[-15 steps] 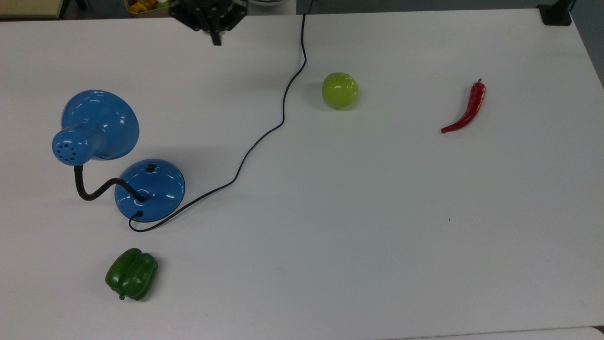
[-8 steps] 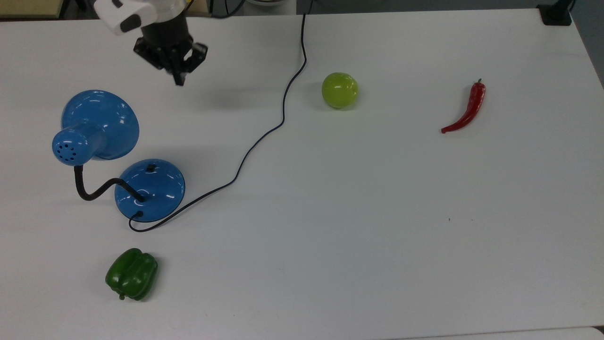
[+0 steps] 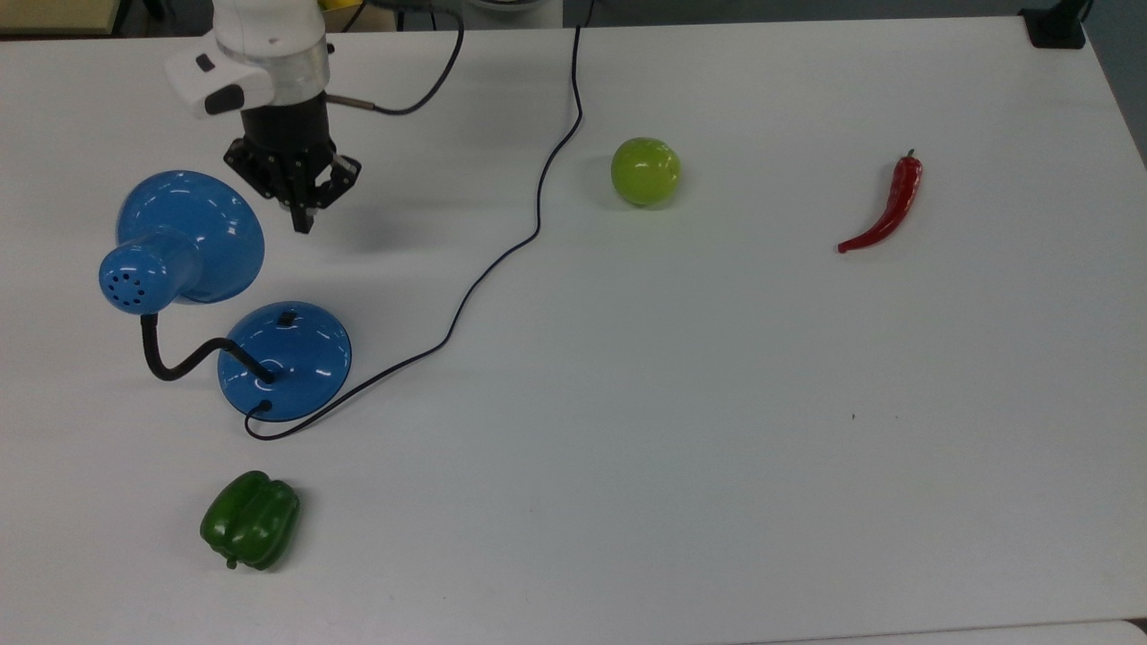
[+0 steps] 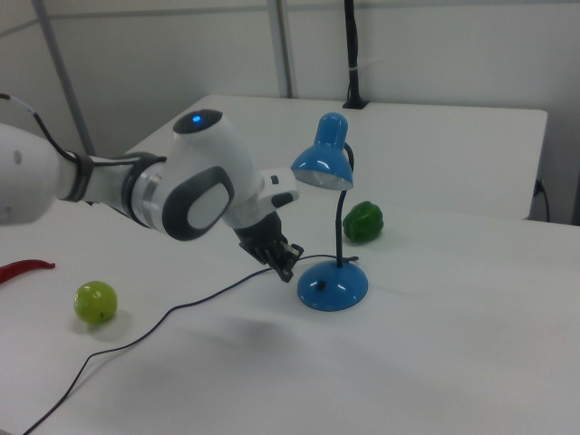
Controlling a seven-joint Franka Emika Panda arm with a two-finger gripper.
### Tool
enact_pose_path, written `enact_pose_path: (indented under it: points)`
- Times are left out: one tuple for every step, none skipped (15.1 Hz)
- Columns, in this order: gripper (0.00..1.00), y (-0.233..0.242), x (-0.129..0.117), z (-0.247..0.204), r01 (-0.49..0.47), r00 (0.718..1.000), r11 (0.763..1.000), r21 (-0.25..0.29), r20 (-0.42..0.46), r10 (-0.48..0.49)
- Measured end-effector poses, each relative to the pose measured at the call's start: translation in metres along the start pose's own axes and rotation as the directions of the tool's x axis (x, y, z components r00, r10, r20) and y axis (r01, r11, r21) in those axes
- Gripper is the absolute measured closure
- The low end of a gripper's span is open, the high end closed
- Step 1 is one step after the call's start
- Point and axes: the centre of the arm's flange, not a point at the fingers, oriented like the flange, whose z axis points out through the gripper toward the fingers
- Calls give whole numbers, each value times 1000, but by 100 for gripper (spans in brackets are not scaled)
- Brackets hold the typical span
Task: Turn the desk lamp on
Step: 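Move the gripper over the blue lamp's round base toward its switch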
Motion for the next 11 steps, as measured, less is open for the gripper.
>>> enact_pose_path:
  points:
    - [99, 2, 2, 7, -4, 1000, 1000, -6, -21, 4]
    - [99, 3, 4, 13, -10, 999, 1000, -10, -44, 9]
    - [99, 4, 6, 19, -15, 998, 1000, -13, -69, 14]
    - [99, 4, 7, 24, -23, 995, 1000, -14, -93, 21]
    - [99, 6, 9, 29, -32, 993, 999, -16, -114, 30]
    - [99, 8, 9, 33, -39, 991, 999, -18, -129, 36]
    - [99, 9, 9, 38, -42, 990, 999, -22, -139, 39]
    - [99, 10, 10, 41, -42, 988, 999, -25, -147, 38]
    - [99, 9, 10, 45, -41, 987, 999, -29, -160, 36]
    - [99, 9, 11, 49, -40, 985, 999, -33, -168, 34]
    - [99, 9, 11, 53, -40, 985, 999, -36, -172, 33]
